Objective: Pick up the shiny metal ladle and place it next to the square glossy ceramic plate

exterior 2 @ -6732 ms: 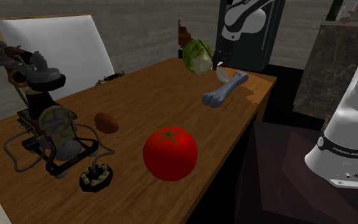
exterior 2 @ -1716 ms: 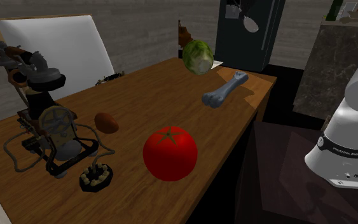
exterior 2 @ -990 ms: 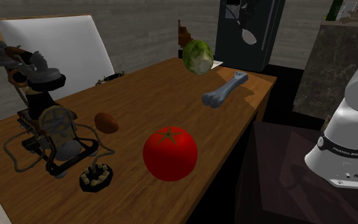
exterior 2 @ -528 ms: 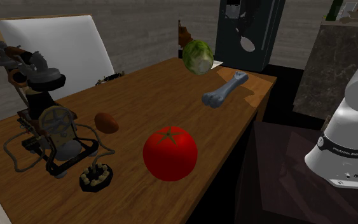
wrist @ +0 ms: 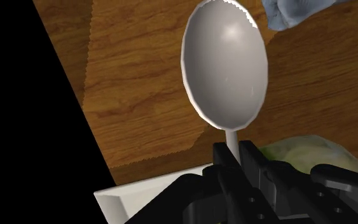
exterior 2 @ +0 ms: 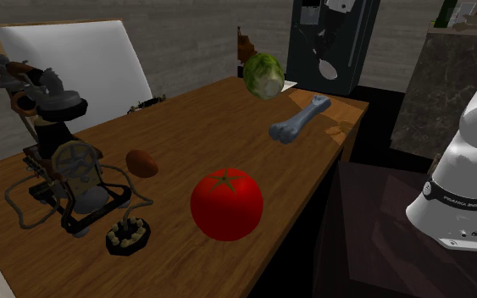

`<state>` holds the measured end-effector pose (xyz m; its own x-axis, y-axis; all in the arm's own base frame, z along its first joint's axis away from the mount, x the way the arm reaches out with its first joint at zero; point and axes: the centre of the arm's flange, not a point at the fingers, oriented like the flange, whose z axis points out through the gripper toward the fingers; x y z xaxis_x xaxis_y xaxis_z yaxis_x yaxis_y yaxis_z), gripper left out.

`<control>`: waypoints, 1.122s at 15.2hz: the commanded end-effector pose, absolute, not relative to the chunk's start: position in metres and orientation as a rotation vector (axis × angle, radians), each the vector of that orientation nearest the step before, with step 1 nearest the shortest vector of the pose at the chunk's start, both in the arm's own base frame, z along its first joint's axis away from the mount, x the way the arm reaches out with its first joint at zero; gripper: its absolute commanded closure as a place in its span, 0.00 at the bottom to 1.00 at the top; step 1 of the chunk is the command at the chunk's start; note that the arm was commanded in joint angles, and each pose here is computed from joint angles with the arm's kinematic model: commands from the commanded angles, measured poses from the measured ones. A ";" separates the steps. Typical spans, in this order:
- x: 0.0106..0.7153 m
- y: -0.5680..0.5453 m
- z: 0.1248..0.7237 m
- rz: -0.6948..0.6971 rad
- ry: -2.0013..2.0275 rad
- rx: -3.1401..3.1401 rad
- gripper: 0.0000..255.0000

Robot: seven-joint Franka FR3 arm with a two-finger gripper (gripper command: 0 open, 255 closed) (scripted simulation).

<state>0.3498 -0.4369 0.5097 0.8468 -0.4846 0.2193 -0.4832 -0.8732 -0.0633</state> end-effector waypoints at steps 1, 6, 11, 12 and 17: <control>0.349 -0.437 0.499 -0.361 0.790 -3.014 1.00; 0.349 -0.437 0.472 -0.361 0.790 -3.014 1.00; 0.349 -0.437 0.446 -0.361 0.790 -3.014 1.00; 0.349 -0.437 0.440 -0.361 0.790 -3.014 1.00; 0.349 -0.437 0.414 -0.361 0.790 -3.014 1.00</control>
